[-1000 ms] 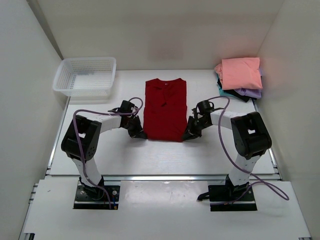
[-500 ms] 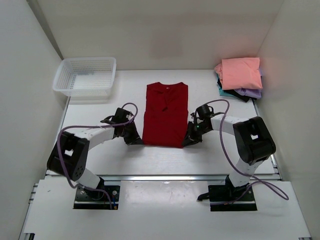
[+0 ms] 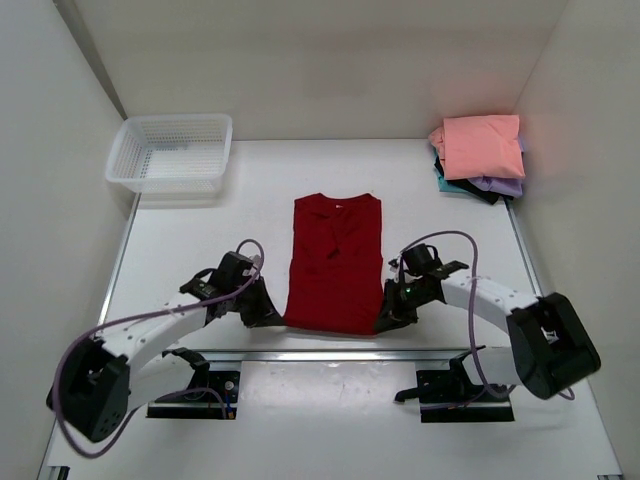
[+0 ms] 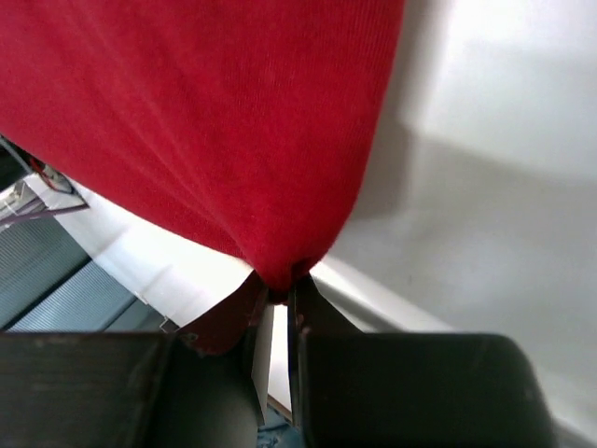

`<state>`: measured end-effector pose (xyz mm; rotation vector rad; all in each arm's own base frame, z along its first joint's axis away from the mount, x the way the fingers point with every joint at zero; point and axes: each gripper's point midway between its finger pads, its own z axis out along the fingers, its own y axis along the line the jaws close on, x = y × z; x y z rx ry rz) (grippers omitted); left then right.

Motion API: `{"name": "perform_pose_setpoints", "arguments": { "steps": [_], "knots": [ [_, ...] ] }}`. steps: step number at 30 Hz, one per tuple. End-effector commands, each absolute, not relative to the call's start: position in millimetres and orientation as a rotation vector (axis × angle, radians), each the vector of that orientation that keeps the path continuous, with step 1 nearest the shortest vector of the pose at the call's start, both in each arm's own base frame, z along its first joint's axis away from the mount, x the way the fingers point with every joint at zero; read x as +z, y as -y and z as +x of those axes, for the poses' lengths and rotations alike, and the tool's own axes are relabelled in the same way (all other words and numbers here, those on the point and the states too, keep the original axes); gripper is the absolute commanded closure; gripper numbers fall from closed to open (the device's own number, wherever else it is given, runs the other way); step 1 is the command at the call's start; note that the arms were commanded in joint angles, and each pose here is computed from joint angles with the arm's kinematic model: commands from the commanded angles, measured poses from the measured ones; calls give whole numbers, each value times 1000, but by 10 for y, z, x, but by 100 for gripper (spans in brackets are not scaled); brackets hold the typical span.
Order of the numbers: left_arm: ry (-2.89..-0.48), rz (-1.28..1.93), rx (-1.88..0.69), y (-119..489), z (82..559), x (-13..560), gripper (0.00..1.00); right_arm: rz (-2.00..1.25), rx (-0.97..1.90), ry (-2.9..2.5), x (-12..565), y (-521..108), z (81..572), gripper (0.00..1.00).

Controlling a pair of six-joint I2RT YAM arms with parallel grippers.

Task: Fold and stack the t-shirts
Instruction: Grab one side of the 2/3 rectangular tshirt with both arms, then fold the long partially folded tshirt into a neat square

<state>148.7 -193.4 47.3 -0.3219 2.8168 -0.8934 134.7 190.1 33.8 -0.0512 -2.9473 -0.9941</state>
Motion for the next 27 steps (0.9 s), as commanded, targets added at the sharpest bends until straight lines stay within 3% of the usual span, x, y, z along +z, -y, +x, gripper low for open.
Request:
{"name": "perform_pose_setpoints", "arguments": {
  "steps": [1, 6, 11, 17, 21, 27],
  "knots": [
    [-2798, -412, -948, 1940, 1347, 609, 100, -108, -968, 2944, 416, -1807, 1170, 100],
    [-2718, -395, -999, 1998, 1564, 982, 100, -171, -1033, 2966, 647, -1779, 1284, 100],
    [-2619, -344, -1031, 2140, 2072, 1421, 100, -186, -1092, 2996, 973, -1769, 1659, 100],
    [-2528, -383, -1017, 2070, 2865, 1679, 100, -141, -1094, 3117, 1346, -1660, 2486, 100],
    [-2500, -385, -975, 2060, 3488, 1755, 100, -202, -1032, 3113, 1288, -1557, 2975, 100],
    [-2453, -423, -928, 2106, 4578, 1695, 100, -268, -1116, 3194, 1509, -1473, 4157, 100]
  ]
}}
